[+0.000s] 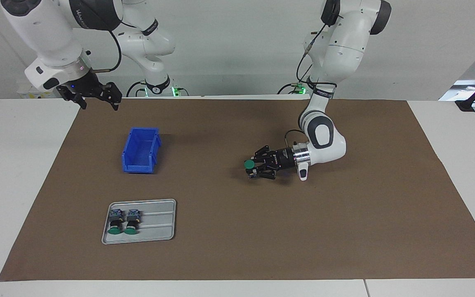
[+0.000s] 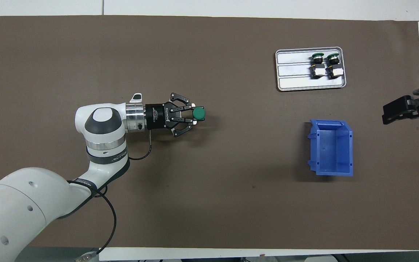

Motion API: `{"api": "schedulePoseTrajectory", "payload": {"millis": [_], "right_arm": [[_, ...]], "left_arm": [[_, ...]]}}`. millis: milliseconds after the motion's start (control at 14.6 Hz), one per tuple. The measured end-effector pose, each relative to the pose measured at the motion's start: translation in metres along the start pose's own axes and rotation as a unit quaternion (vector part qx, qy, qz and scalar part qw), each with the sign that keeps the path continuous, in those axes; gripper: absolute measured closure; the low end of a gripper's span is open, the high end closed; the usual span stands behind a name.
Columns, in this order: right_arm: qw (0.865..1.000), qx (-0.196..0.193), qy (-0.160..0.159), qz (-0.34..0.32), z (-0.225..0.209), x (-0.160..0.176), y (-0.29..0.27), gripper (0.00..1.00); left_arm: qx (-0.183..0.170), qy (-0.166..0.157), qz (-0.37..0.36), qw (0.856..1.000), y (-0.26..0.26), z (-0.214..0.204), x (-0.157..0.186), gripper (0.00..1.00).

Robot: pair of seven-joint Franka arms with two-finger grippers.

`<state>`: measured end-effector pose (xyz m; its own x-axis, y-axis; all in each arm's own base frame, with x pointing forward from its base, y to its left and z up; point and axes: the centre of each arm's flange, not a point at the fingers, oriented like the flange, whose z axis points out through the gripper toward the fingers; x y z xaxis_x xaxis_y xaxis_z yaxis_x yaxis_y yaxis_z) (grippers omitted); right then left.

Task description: Place and press button with both arms

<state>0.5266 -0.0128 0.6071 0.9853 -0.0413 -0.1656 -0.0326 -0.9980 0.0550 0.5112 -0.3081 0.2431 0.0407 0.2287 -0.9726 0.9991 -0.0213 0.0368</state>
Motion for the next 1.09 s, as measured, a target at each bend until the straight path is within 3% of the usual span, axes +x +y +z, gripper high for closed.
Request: {"api": "schedulePoseTrajectory", "payload": {"millis": [1094], "right_arm": [[1.000, 0.000, 0.000, 0.000, 0.000, 0.000, 0.000, 0.01]], "left_arm": [[-0.003, -0.002, -0.003, 1.000, -0.006, 0.002, 0.016, 0.67]]}}
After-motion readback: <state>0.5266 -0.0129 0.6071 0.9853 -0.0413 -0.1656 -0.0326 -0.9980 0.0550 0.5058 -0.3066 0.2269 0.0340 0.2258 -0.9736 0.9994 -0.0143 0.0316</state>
